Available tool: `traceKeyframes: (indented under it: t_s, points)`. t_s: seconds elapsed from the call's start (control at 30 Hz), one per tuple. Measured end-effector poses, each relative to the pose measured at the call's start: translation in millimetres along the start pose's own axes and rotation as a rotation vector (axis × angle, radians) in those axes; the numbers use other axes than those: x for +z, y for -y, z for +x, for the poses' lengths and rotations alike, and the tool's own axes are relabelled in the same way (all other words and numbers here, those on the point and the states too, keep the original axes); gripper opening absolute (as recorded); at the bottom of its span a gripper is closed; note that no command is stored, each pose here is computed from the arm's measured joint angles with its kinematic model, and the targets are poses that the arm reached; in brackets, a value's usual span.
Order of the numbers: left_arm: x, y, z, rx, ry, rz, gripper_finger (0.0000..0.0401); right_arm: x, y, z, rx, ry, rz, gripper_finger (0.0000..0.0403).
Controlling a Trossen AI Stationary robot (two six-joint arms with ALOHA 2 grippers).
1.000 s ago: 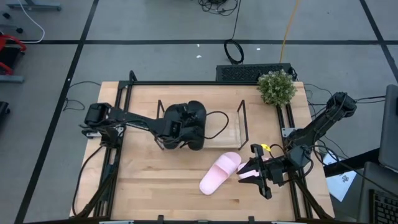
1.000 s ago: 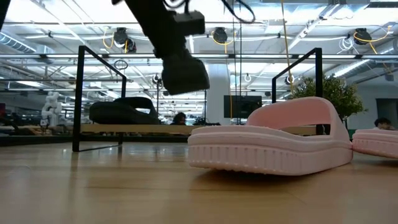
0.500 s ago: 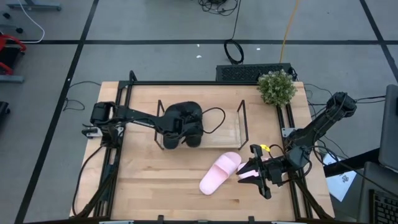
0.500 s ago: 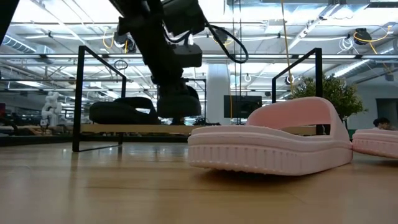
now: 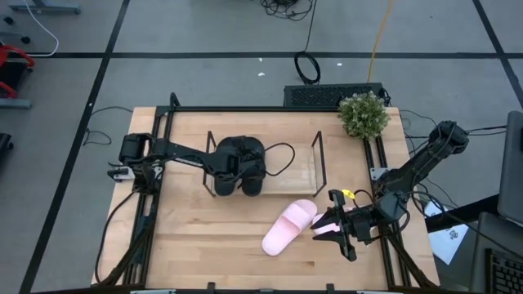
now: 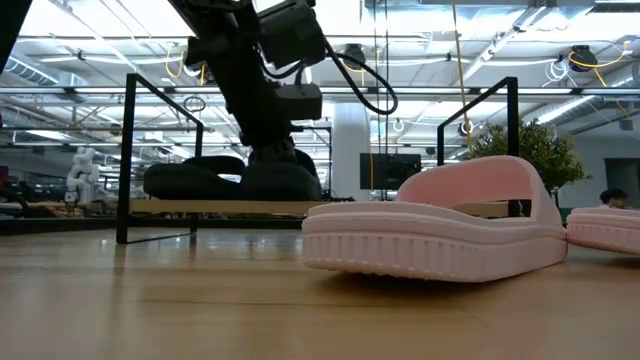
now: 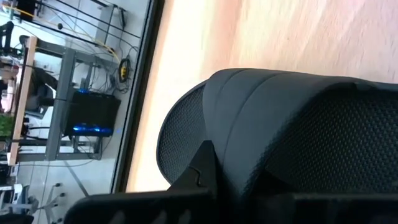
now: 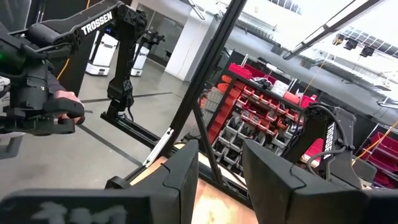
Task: Pick and place slides into the shelf
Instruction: Put the black slipper on the shelf
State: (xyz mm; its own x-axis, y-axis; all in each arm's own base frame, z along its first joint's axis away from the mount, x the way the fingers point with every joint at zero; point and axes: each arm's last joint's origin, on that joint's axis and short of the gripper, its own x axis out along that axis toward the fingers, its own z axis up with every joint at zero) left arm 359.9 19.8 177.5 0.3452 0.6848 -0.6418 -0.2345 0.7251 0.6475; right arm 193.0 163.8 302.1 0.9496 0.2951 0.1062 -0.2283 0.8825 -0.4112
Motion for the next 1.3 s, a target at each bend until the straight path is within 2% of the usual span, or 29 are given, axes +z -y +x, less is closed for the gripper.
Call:
traceKeyframes:
  t_s: [0.4,1.03,1.3]
  points:
    - [-5.6,-0.4,0.7,-0.006,-0.047,0.036,0.0,0.0,0.0,0.0,0.0,0.0,0.012,0.0116]
    - [-6.8,-5.9,5.8,-0.015,-0.063,0.03,0.0001,0.0,0.0,0.0,0.0,0.0,0.013,0.0116]
    - [-7.7,-5.2,5.2,-0.018,-0.07,0.028,0.0016,0.0,0.0,0.0,0.0,0.0,0.013,0.0116]
